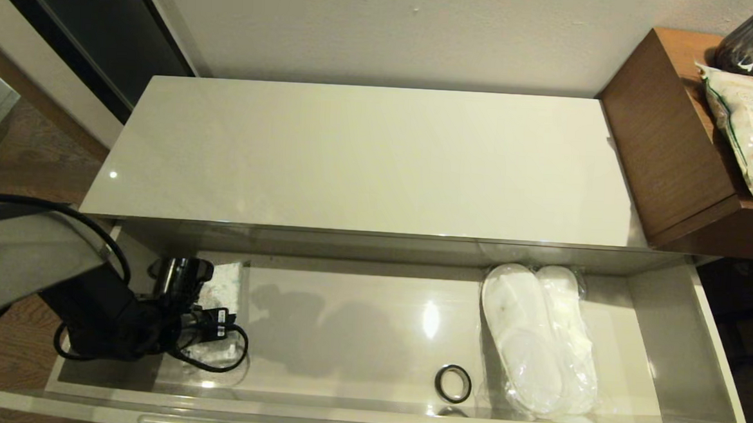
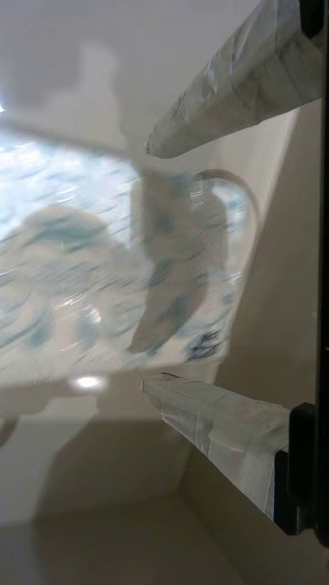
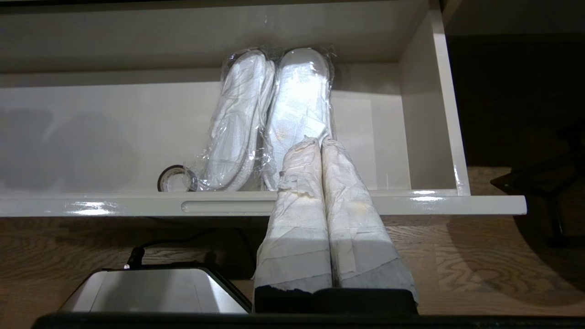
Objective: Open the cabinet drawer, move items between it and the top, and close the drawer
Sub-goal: Take out the tissue from the drawer
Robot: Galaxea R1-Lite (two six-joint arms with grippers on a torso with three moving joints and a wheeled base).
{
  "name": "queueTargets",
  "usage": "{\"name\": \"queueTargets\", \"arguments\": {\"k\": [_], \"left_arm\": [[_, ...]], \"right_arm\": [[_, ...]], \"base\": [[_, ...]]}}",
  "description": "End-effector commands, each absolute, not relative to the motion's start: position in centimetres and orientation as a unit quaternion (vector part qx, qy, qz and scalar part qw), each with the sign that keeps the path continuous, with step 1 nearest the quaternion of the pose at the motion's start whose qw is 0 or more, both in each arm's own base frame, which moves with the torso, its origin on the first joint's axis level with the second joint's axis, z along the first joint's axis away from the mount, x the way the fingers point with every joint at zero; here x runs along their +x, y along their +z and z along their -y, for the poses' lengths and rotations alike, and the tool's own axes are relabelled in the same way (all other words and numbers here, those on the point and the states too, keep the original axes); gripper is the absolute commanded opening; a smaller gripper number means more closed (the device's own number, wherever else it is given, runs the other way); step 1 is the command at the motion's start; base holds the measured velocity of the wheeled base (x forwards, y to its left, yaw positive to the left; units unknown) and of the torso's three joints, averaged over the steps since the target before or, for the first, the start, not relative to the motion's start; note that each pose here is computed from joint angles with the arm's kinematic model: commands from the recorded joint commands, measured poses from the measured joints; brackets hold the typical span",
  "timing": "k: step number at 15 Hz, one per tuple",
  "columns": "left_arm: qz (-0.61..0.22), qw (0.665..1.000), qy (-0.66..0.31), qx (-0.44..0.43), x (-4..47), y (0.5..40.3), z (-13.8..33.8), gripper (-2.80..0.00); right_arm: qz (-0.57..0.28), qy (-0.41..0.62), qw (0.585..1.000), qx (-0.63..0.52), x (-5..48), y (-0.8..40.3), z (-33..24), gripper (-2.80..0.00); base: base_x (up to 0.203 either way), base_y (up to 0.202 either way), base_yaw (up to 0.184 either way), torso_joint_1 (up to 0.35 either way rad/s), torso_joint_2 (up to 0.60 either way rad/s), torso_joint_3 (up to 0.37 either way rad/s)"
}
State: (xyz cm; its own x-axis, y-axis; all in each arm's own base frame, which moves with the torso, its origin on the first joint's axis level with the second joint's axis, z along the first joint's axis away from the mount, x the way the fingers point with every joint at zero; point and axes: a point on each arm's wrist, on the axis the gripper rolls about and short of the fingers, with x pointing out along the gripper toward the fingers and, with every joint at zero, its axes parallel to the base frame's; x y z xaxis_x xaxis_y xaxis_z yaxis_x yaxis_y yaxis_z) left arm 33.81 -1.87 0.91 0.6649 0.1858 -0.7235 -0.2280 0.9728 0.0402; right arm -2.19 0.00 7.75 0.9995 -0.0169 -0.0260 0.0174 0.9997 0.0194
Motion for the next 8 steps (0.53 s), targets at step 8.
{"name": "queueTargets", "arguments": {"k": [8], "left_arm": [[-0.387, 0.918, 0.086, -0.016, 32.4, 1.7, 3.9, 0.0]], "right_arm": [[-0.013, -0.009, 1.0, 0.01, -2.2, 7.7, 0.0, -2.8]], "base": [[0.0, 0.0, 0.0, 0.0, 0.0, 0.0]]}}
